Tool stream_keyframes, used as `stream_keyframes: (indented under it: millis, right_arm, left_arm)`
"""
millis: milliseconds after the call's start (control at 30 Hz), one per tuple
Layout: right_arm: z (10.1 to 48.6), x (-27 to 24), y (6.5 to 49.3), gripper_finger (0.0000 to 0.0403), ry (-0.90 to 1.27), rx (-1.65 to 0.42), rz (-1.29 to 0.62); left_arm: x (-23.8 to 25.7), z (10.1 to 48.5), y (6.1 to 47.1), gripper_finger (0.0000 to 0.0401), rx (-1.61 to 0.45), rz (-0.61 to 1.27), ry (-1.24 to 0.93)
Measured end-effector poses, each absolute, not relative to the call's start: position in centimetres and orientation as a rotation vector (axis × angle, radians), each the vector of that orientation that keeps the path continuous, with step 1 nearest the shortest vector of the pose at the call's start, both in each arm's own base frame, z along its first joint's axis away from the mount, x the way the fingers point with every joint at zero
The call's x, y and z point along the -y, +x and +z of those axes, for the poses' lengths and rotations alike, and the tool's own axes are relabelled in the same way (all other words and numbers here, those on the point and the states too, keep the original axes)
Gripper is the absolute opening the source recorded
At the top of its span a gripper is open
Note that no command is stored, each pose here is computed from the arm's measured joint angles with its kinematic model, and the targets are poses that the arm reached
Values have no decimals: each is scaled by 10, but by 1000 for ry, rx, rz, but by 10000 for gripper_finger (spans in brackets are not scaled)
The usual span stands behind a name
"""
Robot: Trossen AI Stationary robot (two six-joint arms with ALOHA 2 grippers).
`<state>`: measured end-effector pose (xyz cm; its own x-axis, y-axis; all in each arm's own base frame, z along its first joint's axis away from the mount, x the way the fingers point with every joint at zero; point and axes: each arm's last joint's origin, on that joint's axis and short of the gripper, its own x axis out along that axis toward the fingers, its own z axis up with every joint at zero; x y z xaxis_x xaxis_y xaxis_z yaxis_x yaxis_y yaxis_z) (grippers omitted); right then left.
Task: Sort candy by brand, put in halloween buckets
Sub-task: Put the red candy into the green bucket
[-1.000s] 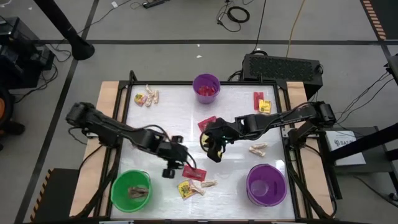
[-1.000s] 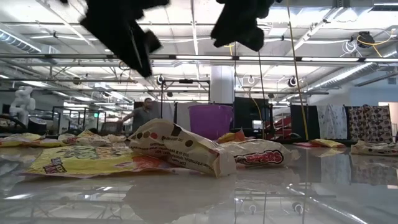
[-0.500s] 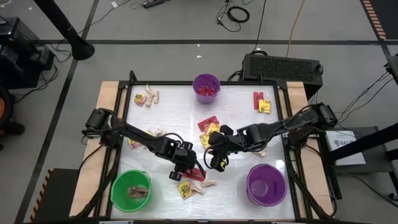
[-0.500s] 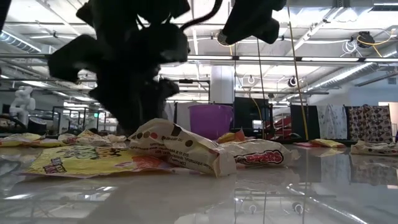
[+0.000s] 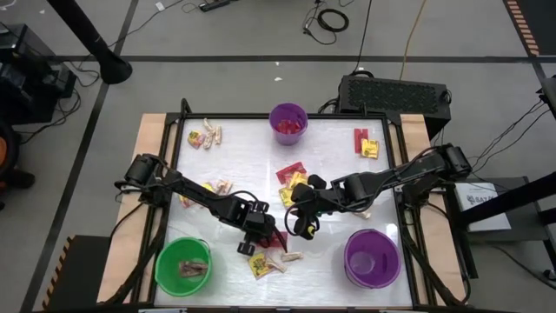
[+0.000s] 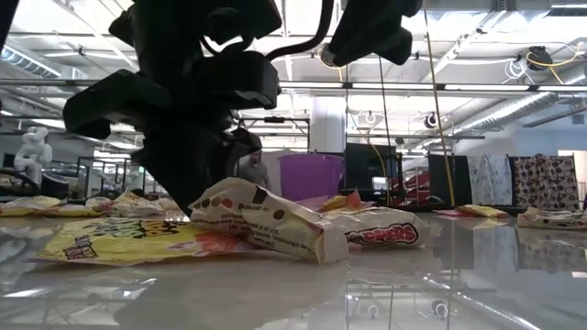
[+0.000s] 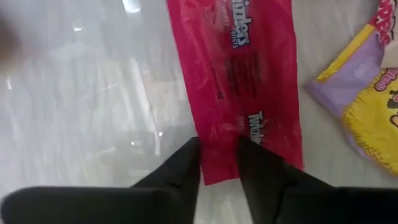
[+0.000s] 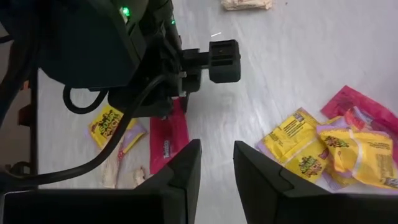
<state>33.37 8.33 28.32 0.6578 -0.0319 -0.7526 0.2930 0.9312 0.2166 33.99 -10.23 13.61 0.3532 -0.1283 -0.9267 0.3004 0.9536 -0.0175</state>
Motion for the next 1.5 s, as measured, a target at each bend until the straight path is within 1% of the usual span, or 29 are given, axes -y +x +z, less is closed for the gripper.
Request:
stream_keyframes:
  millis: [133, 200, 367, 467, 633, 800, 967, 1167, 1267, 1367, 1500]
  right_arm:
    - [283, -83, 334, 89, 325, -834, -194]
    - [283, -82, 334, 89, 324, -834, -194]
    - [283, -81, 334, 89, 316, -835, -194]
    - [283, -81, 333, 89, 313, -844, -197]
    - [282, -79, 333, 89, 300, -859, -204]
    - [282, -73, 334, 89, 279, -855, -209]
    - [282, -66, 336, 89, 235, -842, -229]
    - [286, -59, 340, 89, 111, -775, -297]
    - [290, -55, 344, 89, 54, -721, -314]
    - [294, -51, 349, 89, 21, -665, -314]
    - [301, -43, 356, 89, -18, -589, -306]
  left_arm:
    - [102, 136, 340, 28, -1181, -270, 172]
    - [102, 137, 340, 9, -1180, -270, 171]
    - [100, 142, 337, 4, -1183, -269, 175]
    - [99, 154, 332, 3, -1173, -269, 174]
    - [95, 187, 321, 3, -1136, -282, 194]
    - [89, 229, 305, 2, -1114, -238, 206]
    - [86, 276, 285, 2, -1112, -250, 98]
    - [88, 324, 257, 1, -1136, -231, -29]
    - [90, 333, 242, 1, -1189, -237, -145]
    - [97, 336, 225, 1, -1288, -241, -283]
    - [108, 336, 207, 1, -1419, -213, -366]
